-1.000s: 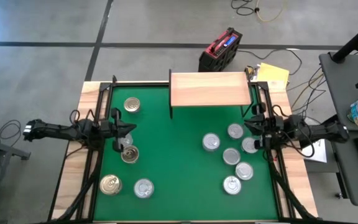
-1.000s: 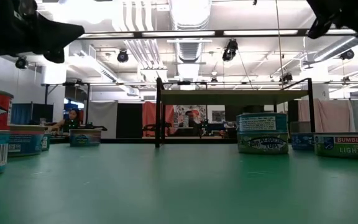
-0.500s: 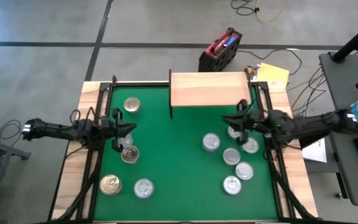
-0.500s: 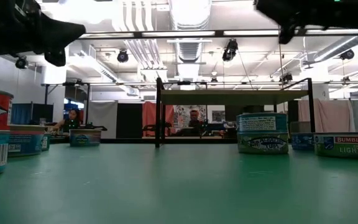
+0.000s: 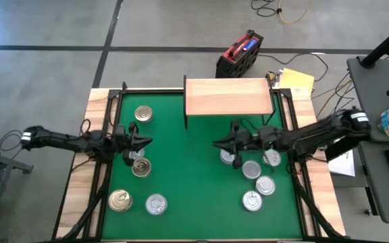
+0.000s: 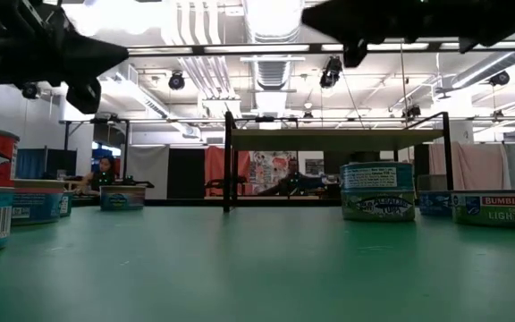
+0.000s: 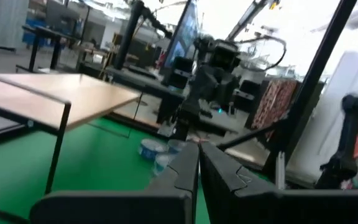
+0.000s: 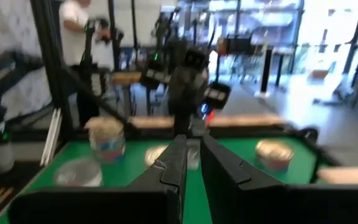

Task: Stack canned seafood by type on shelf
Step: Put the green tuna can on the shelf

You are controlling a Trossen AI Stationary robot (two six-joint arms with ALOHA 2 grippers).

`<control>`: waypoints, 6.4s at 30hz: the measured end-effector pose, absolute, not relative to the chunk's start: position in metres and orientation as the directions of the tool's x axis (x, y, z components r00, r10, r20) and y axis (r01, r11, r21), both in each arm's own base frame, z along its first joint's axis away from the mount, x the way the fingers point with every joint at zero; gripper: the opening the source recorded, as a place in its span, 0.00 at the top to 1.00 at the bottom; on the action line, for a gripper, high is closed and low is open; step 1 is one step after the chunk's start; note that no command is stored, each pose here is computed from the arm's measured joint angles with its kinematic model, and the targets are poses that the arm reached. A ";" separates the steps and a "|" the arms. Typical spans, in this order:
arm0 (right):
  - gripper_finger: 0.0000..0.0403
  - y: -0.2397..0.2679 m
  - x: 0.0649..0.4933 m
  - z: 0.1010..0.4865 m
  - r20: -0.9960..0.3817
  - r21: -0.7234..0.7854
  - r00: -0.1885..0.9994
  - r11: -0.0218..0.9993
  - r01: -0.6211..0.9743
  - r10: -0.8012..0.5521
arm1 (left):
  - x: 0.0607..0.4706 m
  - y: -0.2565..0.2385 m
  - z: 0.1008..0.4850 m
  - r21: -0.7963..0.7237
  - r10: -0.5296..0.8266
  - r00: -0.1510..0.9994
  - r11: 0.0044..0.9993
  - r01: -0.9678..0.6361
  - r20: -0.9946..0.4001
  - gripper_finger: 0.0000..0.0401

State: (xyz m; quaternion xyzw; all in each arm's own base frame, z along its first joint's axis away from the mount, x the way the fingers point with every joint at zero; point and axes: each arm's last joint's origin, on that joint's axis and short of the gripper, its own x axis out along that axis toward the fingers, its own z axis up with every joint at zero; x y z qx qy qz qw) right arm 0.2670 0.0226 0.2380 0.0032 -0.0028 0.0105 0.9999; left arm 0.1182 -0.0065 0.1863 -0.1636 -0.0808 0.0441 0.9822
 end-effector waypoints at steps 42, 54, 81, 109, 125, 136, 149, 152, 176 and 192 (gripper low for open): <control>0.90 0.028 0.241 0.258 -0.780 0.007 0.626 1.000 0.009 0.000 | 0.134 -0.007 0.180 -0.318 0.161 0.981 0.940 -0.119 0.107 1.00; 0.90 0.038 0.248 0.260 -0.735 0.096 0.678 0.994 0.054 0.034 | 0.137 -0.007 0.182 -0.346 0.168 0.977 0.932 -0.112 0.135 1.00; 0.91 0.138 0.202 0.254 -0.788 0.301 0.468 0.914 -0.273 0.400 | 0.145 -0.007 0.175 -0.351 0.213 0.972 0.921 -0.167 0.095 1.00; 0.91 0.125 0.188 0.243 -0.908 0.314 0.379 0.889 0.332 0.180 | 0.145 -0.006 0.175 -0.348 0.224 0.970 0.921 -0.178 0.096 1.00; 0.91 0.109 0.197 0.243 -0.890 0.201 0.456 0.917 0.344 0.025 | 0.145 -0.006 0.175 -0.348 0.223 0.970 0.921 -0.178 0.096 1.00; 0.91 0.095 0.208 0.218 -0.954 0.146 0.298 0.808 0.571 -0.038 | 0.145 -0.006 0.175 -0.340 0.223 0.970 0.923 -0.179 0.095 1.00; 0.91 0.103 0.220 0.183 -0.989 0.007 0.124 0.797 0.604 -0.085 | 0.145 -0.006 0.175 -0.340 0.223 0.970 0.923 -0.179 0.095 1.00; 0.91 0.104 0.223 0.180 -0.989 -0.004 0.114 0.802 0.598 -0.090 | 0.145 -0.006 0.175 -0.328 0.223 0.970 0.927 -0.181 0.095 1.00; 0.91 0.127 0.264 0.183 -0.949 0.146 0.316 0.906 0.398 0.014 | 0.145 -0.006 0.174 -0.324 0.223 0.971 0.928 -0.183 0.089 1.00; 0.91 0.163 0.254 0.213 -0.851 -0.113 0.504 0.989 0.093 -0.145 | 0.145 -0.006 0.176 -0.387 0.222 0.969 0.907 -0.165 0.108 1.00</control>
